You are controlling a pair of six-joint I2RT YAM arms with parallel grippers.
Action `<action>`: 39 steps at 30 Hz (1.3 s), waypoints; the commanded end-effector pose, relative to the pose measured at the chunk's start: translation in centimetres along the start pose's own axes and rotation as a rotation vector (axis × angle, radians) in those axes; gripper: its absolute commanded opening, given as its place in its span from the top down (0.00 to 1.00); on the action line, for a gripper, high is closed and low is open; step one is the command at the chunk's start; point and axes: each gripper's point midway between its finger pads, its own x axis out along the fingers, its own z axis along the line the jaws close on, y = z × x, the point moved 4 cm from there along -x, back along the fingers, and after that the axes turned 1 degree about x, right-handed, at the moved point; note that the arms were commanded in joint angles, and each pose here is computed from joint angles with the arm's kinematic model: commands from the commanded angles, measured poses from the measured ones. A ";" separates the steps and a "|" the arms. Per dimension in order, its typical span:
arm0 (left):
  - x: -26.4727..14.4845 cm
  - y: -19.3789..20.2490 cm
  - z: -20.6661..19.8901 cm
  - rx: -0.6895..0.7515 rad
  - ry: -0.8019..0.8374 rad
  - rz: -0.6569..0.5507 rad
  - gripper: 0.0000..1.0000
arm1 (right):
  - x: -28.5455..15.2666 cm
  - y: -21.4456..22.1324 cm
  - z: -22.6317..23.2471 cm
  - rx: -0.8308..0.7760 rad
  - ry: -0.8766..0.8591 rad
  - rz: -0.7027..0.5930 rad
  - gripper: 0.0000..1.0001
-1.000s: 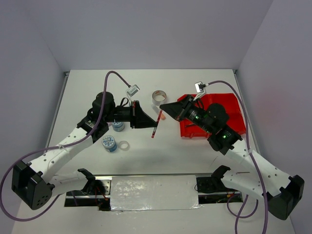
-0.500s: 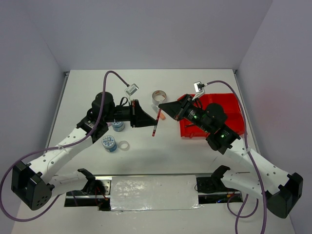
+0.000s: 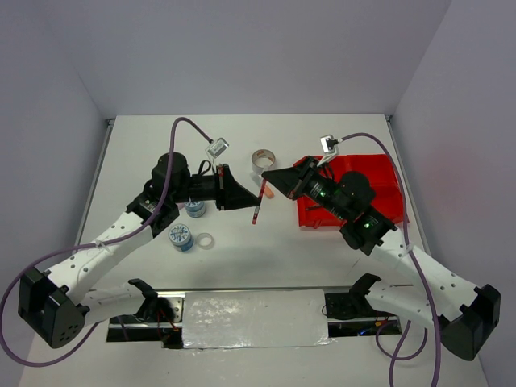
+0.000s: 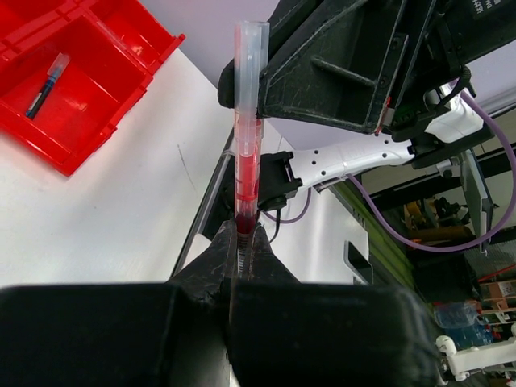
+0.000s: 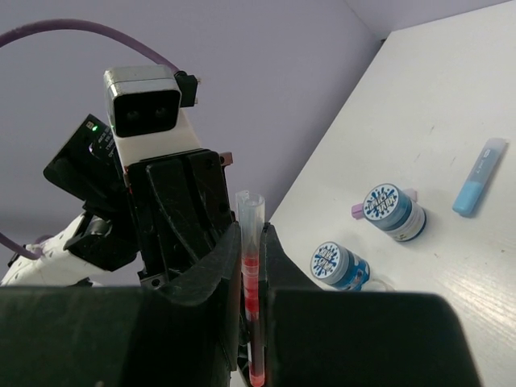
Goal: Sort the stationery into containers
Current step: Close the pen cap on the pen.
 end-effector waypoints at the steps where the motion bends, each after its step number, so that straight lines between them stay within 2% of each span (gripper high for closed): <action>1: -0.2 -4.0 -2.4 0.136 0.030 -0.139 1.00 | 0.0 1.5 0.7 -0.036 -0.061 0.078 1.00; 8: -0.9 -6.1 -2.6 0.185 0.011 -0.178 1.00 | 0.3 3.1 1.1 -0.045 -0.118 0.180 1.00; 15: -1.6 -7.1 -2.8 0.228 0.009 -0.189 1.00 | 0.4 3.5 1.6 -0.047 -0.142 0.214 0.99; 17: -1.5 -6.9 -2.9 0.242 0.024 -0.176 1.00 | 0.4 3.2 2.3 -0.025 -0.164 0.207 0.96; 21: -1.6 -6.0 -3.0 0.263 0.031 -0.138 1.00 | 0.6 1.4 4.4 -0.014 -0.213 0.162 0.75; 23: -1.9 -5.9 -3.6 0.299 0.036 -0.130 1.00 | 0.9 0.3 5.6 -0.033 -0.236 0.140 0.71; 31: -2.1 -4.9 -3.4 0.275 0.045 -0.127 1.00 | 1.6 -0.9 7.2 -0.064 -0.276 0.123 0.69; 35: -2.2 -4.8 -3.1 0.262 0.019 -0.130 1.00 | 1.6 -0.8 7.0 -0.064 -0.278 0.122 0.73; 39: -2.0 -5.3 -3.1 0.244 0.018 -0.144 1.00 | 1.5 -0.2 6.7 -0.067 -0.275 0.140 0.66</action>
